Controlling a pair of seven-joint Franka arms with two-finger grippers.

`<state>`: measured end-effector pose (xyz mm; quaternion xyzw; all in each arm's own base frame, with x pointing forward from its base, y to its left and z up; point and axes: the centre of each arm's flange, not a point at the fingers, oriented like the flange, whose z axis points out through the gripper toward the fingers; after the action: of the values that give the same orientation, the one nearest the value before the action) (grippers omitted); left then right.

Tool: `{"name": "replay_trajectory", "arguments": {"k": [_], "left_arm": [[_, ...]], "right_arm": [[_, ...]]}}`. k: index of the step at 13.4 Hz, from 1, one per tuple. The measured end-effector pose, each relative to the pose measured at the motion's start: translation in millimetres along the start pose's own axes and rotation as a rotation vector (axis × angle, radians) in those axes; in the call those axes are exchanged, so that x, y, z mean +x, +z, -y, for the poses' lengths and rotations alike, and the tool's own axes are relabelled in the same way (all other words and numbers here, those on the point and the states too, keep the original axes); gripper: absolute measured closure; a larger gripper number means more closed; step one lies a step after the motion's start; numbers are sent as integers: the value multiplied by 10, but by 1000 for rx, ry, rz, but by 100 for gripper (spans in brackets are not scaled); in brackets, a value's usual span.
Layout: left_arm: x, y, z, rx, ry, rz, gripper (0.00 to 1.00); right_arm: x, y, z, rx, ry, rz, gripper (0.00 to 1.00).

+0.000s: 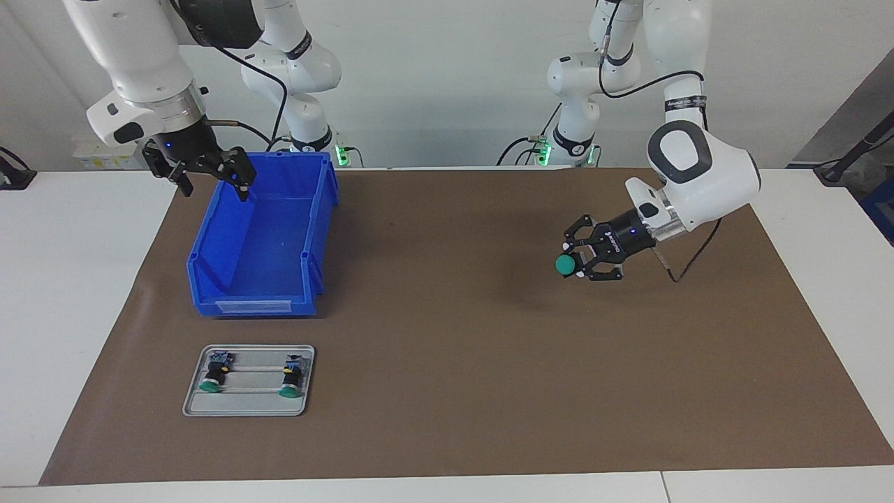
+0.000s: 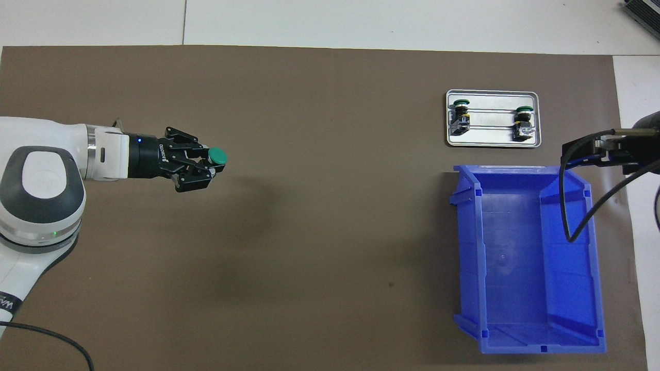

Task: Place and press button with both arms

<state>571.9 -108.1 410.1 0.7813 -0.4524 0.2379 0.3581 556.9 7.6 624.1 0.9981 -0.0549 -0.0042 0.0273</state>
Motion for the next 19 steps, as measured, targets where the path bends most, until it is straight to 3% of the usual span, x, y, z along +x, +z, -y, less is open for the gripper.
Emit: {"name": "replay_trajectory", "arguments": {"k": [5, 7, 15, 19], "left_arm": [[-365, 239, -147, -20, -5, -172, 66], [-539, 343, -177, -25, -7, -212, 66], [-995, 188, -163, -19, -27, -244, 66], [-1000, 162, -225, -28, -22, -248, 66]], "right_arm": [[0, 0, 0, 0, 0, 0, 0], [0, 0, 0, 0, 0, 0, 0], [0, 0, 0, 0, 0, 0, 0], [0, 0, 0, 0, 0, 0, 0]]}}
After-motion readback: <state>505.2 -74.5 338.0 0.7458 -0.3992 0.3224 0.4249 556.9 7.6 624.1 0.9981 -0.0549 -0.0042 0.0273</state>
